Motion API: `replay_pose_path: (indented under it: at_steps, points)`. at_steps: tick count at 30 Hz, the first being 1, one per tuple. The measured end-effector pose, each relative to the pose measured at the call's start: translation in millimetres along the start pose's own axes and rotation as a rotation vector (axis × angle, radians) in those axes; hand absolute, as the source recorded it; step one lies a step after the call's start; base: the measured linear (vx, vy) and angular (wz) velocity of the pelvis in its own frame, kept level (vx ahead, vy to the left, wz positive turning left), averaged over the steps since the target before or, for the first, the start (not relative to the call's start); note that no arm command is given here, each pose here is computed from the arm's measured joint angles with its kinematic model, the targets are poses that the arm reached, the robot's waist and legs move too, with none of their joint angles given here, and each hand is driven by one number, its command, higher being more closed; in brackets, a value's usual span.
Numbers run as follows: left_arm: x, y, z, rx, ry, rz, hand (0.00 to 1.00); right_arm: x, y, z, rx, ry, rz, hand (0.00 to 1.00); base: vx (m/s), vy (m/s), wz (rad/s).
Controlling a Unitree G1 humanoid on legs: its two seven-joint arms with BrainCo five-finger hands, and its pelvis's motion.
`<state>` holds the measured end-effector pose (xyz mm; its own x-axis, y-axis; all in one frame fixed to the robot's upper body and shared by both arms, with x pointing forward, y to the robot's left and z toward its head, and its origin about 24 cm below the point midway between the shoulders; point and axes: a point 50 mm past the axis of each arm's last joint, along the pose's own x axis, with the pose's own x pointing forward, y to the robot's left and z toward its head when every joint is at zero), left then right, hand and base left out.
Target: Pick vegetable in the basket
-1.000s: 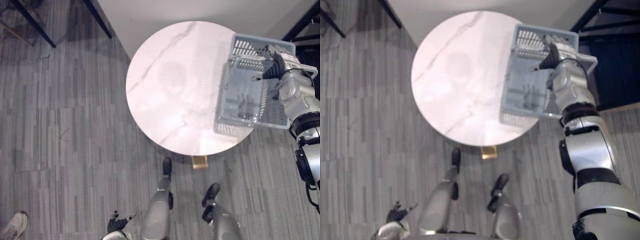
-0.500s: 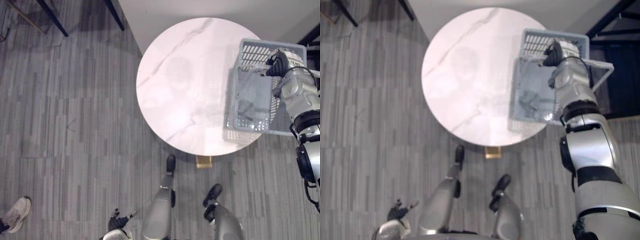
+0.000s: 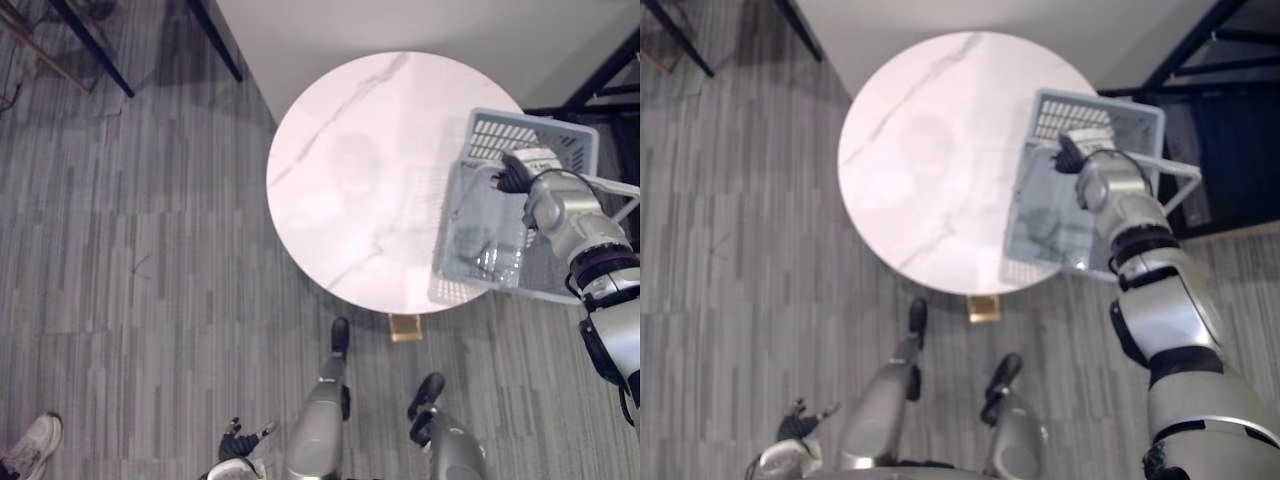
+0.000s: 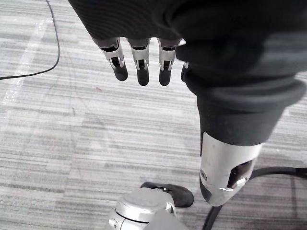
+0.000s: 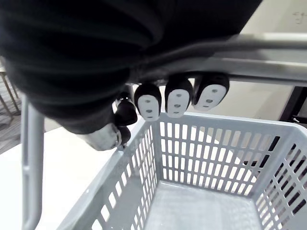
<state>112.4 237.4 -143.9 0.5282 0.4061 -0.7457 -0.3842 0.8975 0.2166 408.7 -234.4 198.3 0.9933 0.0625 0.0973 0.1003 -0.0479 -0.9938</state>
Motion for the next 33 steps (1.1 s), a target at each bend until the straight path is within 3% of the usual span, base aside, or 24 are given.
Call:
replay_pose_path:
  at_steps: [2, 3, 18, 33]
  points:
    - [1, 0, 2, 0.004, -0.002, -0.001, 0.00, -1, 5, 2, -0.005, -0.017, 0.020, 1.00, -0.01, -0.031, -0.04]
    - [2, -2, 4, 0.005, -0.004, -0.003, 0.00, -2, 6, 2, -0.005, -0.018, 0.027, 0.00, -0.01, -0.023, -0.05]
    - [4, -4, 10, 0.026, -0.023, -0.013, 0.00, -6, 32, 9, 0.042, -0.010, 0.074, 0.00, 0.00, -0.005, -0.02]
    - [4, -3, 12, 0.017, -0.030, -0.008, 0.00, -7, 34, 10, 0.081, 0.004, 0.065, 0.00, 0.01, -0.012, -0.01]
